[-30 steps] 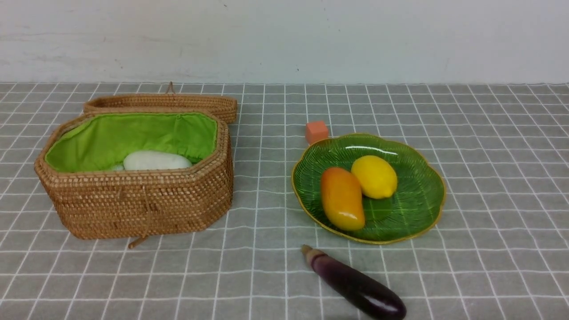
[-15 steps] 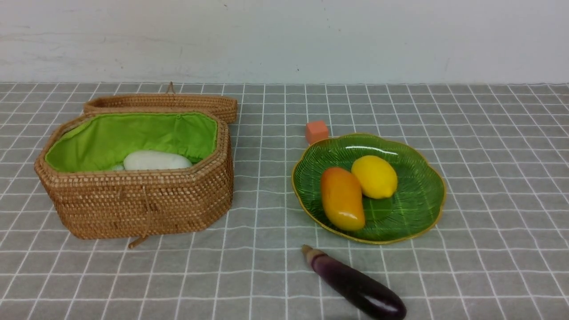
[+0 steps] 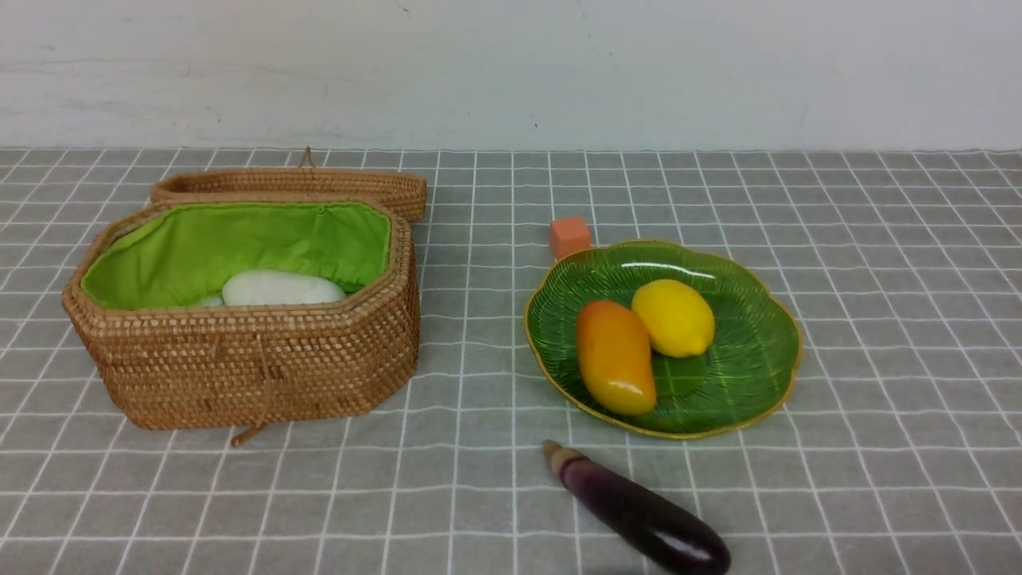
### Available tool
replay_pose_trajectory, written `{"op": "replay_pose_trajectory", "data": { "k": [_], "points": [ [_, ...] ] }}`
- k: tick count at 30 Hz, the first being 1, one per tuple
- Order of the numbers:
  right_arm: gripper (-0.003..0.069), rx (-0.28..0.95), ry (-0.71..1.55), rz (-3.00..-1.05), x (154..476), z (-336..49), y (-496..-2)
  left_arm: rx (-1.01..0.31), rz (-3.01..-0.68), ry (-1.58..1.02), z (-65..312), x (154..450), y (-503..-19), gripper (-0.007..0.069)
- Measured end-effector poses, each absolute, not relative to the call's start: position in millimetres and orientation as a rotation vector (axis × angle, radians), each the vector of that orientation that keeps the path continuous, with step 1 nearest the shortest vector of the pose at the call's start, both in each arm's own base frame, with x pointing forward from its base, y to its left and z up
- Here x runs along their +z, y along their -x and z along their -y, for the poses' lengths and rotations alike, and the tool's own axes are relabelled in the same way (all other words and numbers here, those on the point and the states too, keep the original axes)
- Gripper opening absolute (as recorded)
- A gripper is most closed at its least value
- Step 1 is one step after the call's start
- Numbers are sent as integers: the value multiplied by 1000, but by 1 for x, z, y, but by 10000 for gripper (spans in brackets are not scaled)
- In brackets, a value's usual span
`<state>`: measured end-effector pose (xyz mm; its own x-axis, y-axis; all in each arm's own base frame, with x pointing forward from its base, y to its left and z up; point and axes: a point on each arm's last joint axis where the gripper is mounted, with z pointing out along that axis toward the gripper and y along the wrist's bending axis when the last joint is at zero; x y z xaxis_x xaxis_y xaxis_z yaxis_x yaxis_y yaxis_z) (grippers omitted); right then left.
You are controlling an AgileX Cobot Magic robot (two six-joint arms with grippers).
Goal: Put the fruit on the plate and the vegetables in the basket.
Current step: Grab an eggplant with your right arm and place it in the basket on the left.
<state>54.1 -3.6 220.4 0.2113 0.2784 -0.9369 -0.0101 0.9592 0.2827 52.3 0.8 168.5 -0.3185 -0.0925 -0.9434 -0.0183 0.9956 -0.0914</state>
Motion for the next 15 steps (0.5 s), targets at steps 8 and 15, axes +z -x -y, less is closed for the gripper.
{"op": "replay_pose_trajectory", "data": {
  "k": [8, 15],
  "points": [
    [240, 366, -320, -1499, 295, -3, -55, -74, -1894, 80, -1, 169, -52, 79],
    [240, 180, -57, -2064, 318, -8, -116, -74, -1894, 80, -1, 169, -52, 88]
  ]
}}
